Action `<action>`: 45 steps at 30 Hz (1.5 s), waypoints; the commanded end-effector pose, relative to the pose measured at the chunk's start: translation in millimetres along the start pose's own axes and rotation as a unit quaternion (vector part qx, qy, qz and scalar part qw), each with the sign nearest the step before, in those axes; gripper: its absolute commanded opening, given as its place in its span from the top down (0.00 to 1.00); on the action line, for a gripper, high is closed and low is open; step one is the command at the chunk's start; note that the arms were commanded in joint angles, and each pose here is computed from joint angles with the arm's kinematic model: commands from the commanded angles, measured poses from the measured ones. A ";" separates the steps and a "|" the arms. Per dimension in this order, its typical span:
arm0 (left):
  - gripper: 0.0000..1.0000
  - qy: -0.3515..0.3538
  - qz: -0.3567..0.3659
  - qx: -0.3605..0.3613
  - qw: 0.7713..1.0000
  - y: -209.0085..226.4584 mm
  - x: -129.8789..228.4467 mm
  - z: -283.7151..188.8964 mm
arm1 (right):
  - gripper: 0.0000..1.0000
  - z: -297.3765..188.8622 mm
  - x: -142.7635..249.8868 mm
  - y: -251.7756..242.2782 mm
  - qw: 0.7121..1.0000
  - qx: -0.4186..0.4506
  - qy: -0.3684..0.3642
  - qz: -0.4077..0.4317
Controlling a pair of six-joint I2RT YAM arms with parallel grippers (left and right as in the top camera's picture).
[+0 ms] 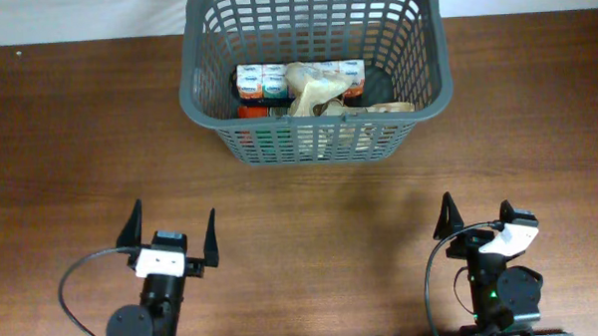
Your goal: Pack container
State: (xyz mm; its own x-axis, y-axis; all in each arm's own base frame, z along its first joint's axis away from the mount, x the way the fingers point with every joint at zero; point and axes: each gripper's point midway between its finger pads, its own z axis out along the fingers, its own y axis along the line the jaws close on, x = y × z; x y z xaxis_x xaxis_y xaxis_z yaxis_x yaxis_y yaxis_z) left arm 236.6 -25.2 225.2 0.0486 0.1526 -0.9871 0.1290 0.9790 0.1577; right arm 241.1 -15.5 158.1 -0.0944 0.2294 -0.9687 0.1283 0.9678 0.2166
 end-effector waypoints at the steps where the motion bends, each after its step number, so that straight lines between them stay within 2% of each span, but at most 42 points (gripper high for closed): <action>1: 0.01 0.022 -0.007 0.010 1.000 -7.0 27.5 -0.1 | 0.01 0.3 2.6 0.5 1.000 -0.002 0.000 0.004; 9: 0.01 0.065 -0.013 0.029 0.997 -17.0 66.3 2.7 | 0.01 0.3 2.6 0.5 1.000 -0.002 0.000 0.004; 45: 0.01 0.065 -0.012 0.027 0.997 -16.1 65.9 2.8 | 0.01 0.3 2.6 0.5 1.000 -0.002 0.000 0.004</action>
State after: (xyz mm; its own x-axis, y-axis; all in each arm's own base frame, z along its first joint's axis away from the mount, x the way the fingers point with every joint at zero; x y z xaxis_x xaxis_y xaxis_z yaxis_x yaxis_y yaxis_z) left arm 240.8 -28.6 161.0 -0.0826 0.1563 -0.9843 0.1676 0.9757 0.1408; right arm 241.1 -15.5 158.1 -0.0945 0.2290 -0.9688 0.1282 0.9679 0.2163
